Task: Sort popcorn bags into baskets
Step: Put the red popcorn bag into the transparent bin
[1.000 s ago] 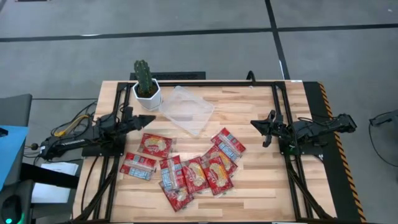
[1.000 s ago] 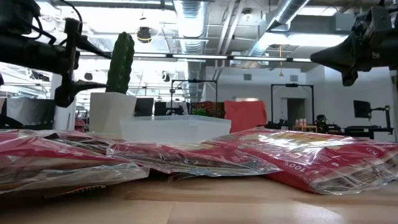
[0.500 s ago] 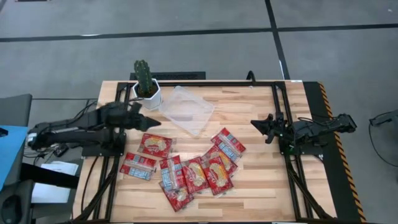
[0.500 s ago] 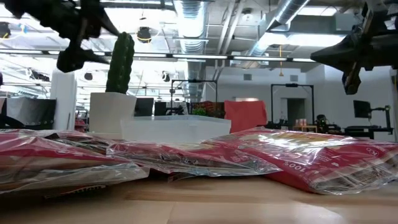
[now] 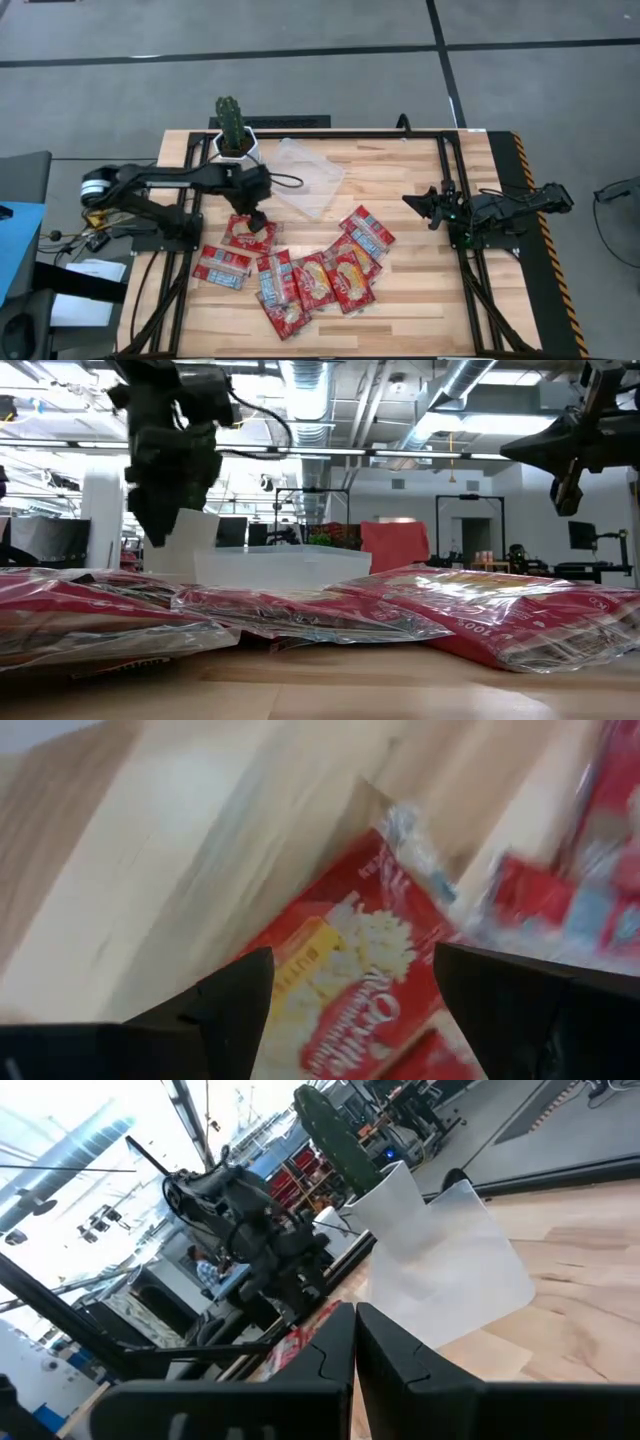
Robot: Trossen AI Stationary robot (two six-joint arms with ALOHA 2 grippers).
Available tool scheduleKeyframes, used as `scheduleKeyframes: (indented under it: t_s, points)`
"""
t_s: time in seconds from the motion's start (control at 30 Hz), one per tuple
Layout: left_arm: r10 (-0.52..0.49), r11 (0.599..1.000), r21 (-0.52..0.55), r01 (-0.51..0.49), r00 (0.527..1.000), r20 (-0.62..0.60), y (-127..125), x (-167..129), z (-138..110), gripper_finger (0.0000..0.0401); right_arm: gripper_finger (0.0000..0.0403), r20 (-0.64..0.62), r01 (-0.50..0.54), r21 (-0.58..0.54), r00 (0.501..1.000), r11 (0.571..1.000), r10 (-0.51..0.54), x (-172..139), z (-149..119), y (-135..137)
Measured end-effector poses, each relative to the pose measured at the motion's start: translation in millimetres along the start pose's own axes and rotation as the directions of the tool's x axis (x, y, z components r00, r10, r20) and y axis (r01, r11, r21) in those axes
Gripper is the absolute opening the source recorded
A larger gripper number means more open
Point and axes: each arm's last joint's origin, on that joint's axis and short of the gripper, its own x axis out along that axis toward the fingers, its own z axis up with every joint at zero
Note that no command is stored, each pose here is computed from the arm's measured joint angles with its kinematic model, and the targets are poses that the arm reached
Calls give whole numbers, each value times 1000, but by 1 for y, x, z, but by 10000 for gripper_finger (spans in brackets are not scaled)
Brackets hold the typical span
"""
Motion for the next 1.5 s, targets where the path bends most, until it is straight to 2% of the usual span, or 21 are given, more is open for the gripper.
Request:
scheduleKeyframes:
  t_s: [0.13,0.3,0.4,0.47,0.53,0.7,0.9,1.07,1.17,1.33,1.5]
  points:
    - [-16,978,205,32,997,-80,3,17,6,262,37,-1,1,-4,1000,1000,-1,0,0,0]
    - [3,935,350,56,986,-167,8,37,7,262,37,-2,2,-6,1000,1000,-2,0,0,0]
    - [-87,918,354,177,963,-255,9,50,5,261,37,-2,3,-7,1000,1000,-3,0,0,0]
    - [-162,909,315,273,927,-337,9,58,1,255,37,-2,3,-8,1000,1000,-3,0,0,0]
    - [-183,910,272,313,892,-414,9,67,-4,241,37,-2,4,-10,1000,1000,-4,0,0,0]
    - [-136,897,286,337,826,-547,9,84,-15,165,37,-2,3,-10,1000,1000,-3,0,0,0]
    - [-117,891,290,349,794,-597,12,97,-20,27,37,-2,3,-10,1000,1000,-3,0,0,0]
    - [-112,895,298,333,813,-571,11,94,-18,6,37,-2,3,-10,1000,1000,-3,0,0,0]
    - [-87,906,311,287,846,-526,9,85,-15,2,37,-2,3,-10,1000,1000,-3,0,0,0]
    - [-40,928,323,184,913,-406,3,57,-1,0,37,-1,3,-10,1000,1000,-3,0,0,0]
    - [-67,941,305,147,964,-257,-8,23,14,0,37,-1,3,-9,1000,1000,-3,0,0,0]
